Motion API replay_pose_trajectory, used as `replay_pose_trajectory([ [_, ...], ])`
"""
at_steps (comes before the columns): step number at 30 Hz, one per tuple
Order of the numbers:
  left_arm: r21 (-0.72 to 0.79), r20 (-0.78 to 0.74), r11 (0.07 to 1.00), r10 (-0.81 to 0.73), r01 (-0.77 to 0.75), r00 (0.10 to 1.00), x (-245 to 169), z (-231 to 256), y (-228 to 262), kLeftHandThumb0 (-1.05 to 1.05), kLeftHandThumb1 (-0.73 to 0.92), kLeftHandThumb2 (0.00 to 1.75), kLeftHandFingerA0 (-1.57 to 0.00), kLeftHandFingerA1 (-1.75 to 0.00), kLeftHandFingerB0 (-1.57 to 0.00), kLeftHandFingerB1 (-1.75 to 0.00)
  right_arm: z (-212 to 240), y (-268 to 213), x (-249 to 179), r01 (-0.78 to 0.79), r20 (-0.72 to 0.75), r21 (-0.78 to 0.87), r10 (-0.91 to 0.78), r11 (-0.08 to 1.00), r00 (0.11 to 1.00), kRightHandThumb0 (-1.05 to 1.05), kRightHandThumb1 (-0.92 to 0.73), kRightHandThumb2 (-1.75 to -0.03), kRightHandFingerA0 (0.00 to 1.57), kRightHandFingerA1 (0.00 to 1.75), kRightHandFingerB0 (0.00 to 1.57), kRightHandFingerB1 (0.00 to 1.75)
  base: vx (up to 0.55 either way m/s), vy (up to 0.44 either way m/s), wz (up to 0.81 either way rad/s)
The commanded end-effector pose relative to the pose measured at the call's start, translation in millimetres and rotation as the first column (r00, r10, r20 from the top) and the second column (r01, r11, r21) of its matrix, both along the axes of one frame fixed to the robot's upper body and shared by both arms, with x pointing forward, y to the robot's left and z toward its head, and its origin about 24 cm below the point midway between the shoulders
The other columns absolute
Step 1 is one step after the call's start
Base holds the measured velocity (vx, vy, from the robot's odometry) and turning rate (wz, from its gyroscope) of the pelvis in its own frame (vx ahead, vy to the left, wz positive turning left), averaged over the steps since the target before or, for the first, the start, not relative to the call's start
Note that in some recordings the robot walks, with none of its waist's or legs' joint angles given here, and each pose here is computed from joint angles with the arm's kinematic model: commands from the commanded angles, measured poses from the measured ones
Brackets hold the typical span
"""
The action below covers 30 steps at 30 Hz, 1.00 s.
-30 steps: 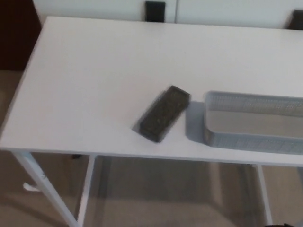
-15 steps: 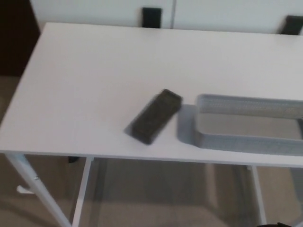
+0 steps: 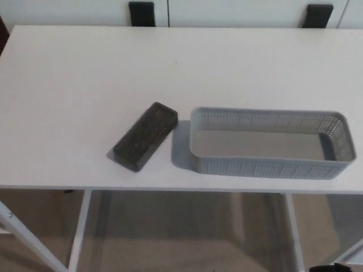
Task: The robot walks towards a desk on which an eraser is kept on the left hand side and a container is kept on the right hand side. The robot picks up the eraser using its left hand and places it in the container.
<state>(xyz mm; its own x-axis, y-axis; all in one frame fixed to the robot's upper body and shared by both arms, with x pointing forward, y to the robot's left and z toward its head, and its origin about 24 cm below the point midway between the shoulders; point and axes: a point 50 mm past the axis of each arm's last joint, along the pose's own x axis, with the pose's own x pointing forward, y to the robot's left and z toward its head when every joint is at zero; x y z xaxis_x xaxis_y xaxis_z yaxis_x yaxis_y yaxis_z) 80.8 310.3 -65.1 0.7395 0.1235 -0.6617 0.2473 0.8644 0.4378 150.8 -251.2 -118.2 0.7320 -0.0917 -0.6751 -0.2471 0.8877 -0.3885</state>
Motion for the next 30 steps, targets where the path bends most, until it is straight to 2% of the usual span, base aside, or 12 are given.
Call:
replay_pose_trajectory([
  [1, 0.023, -0.002, 1.000, -0.016, 0.016, 1.000, -1.8, 0.7, -0.4, -0.28, 0.46, 0.62, -0.46, -0.45, -0.36, -0.40, 3.2, -3.3, 2.5, -0.017, 0.005, -0.017, 0.017, 1.000, 1.000, -0.43, -0.39, -0.74, 0.45, 0.60, 0.37, 0.56, -0.01, 0.279, 0.08],
  [4, 0.029, -0.001, 0.999, -0.016, 0.016, 1.000, 0.0, 0.7, 0.2, -0.29, 0.46, 0.62, -0.47, -0.45, -0.36, -0.40, 4.1, -3.4, 4.4, -0.025, 0.009, -0.014, 0.025, 1.000, 1.000, -0.43, -0.39, -0.74, 0.45, 0.60, 0.38, 0.56, -0.01, -0.013, 0.03],
  [5, 0.030, 0.005, 1.000, -0.008, 0.008, 1.000, 0.7, 1.1, 1.0, -0.29, 0.46, 0.62, -0.47, -0.45, -0.36, -0.40, 3.9, -3.4, 5.2, -0.017, 0.009, -0.007, 0.017, 1.000, 1.000, -0.38, -0.49, -0.53, 0.50, 0.53, 0.41, 0.48, 0.00, 0.000, 0.00],
  [7, 0.028, 0.006, 1.000, -0.004, 0.004, 1.000, 1.2, 0.5, 1.7, -0.29, 0.45, 0.62, -0.48, -0.45, -0.37, -0.40, 4.1, -2.7, 5.7, -0.013, 0.009, -0.009, 0.013, 1.000, 1.000, -0.37, -0.49, -0.54, 0.50, 0.53, 0.40, 0.47, -0.01, -0.087, 0.08],
  [8, 0.030, 0.005, 1.000, -0.008, 0.008, 1.000, 1.2, 0.8, 1.4, -0.29, 0.46, 0.62, -0.47, -0.45, -0.36, -0.40, 4.1, -2.6, 5.6, -0.013, 0.012, -0.009, 0.013, 1.000, 1.000, -0.43, -0.39, -0.73, 0.46, 0.60, 0.37, 0.55, -0.01, -0.114, 0.01],
  [9, 0.035, -0.003, 0.999, -0.013, 0.013, 1.000, 0.8, 1.4, 0.9, -0.30, 0.46, 0.62, -0.47, -0.45, -0.36, -0.40, 3.9, -2.3, 5.1, -0.016, 0.013, -0.011, 0.016, 1.000, 1.000, -0.43, -0.38, -0.73, 0.46, 0.61, 0.37, 0.56, 0.00, -0.166, 0.03],
  [10, 0.029, -0.005, 1.000, -0.007, 0.007, 1.000, 0.5, 1.3, 1.0, -0.28, 0.47, 0.62, -0.46, -0.44, -0.36, -0.39, 3.7, -2.2, 4.6, -0.016, 0.014, -0.006, 0.016, 1.000, 1.000, -0.37, -0.49, -0.54, 0.50, 0.54, 0.40, 0.48, 0.00, -0.181, 0.05],
  [15, 0.025, 0.011, 0.999, -0.026, 0.026, 1.000, -0.7, 1.8, -3.4, -0.30, 0.45, 0.63, -0.46, -0.45, -0.36, -0.40, 4.1, -2.6, 4.6, -0.025, 0.006, -0.009, 0.025, 1.000, 1.000, -0.38, -0.50, -0.53, 0.50, 0.52, 0.41, 0.47, 0.00, -0.299, 0.06],
  [20, -0.042, 0.125, 0.944, -0.320, 0.327, 0.939, 8.5, 31.5, -56.3, -0.37, 0.51, 0.56, -0.46, -0.38, -0.35, -0.33, 4.2, -0.9, 7.6, -0.030, 0.007, -0.008, 0.030, 1.000, 1.000, -0.37, -0.49, -0.54, 0.49, 0.53, 0.40, 0.48, -0.01, -0.192, -0.02],
  [23, -0.123, 0.192, 0.894, -0.405, 0.431, 0.894, 8.4, 46.7, -80.5, -0.47, 0.43, 0.68, -0.40, -0.46, -0.28, -0.40, 3.4, 0.9, 5.9, -0.023, 0.010, 0.004, 0.023, 1.000, 1.000, -0.36, -0.49, -0.54, 0.50, 0.54, 0.40, 0.48, 0.00, 0.000, 0.00],
  [28, -0.164, 0.175, 0.906, -0.362, 0.389, 0.916, 6.8, 43.8, -75.8, -0.37, 0.53, 0.56, -0.41, -0.40, -0.30, -0.33, 3.0, 1.5, 2.4, -0.043, 0.010, -0.011, 0.043, 0.999, 0.999, -0.38, -0.50, -0.53, 0.50, 0.53, 0.41, 0.47, 0.04, 0.157, -0.05],
  [30, -0.192, 0.145, 0.943, -0.246, 0.271, 0.958, 9.9, 35.0, -57.2, -0.35, 0.53, 0.56, -0.41, -0.40, -0.29, -0.33, 3.9, 0.4, 6.4, -0.038, 0.010, -0.012, 0.039, 0.999, 0.999, -0.37, -0.49, -0.54, 0.50, 0.53, 0.41, 0.47, 0.07, 0.231, -0.09],
])
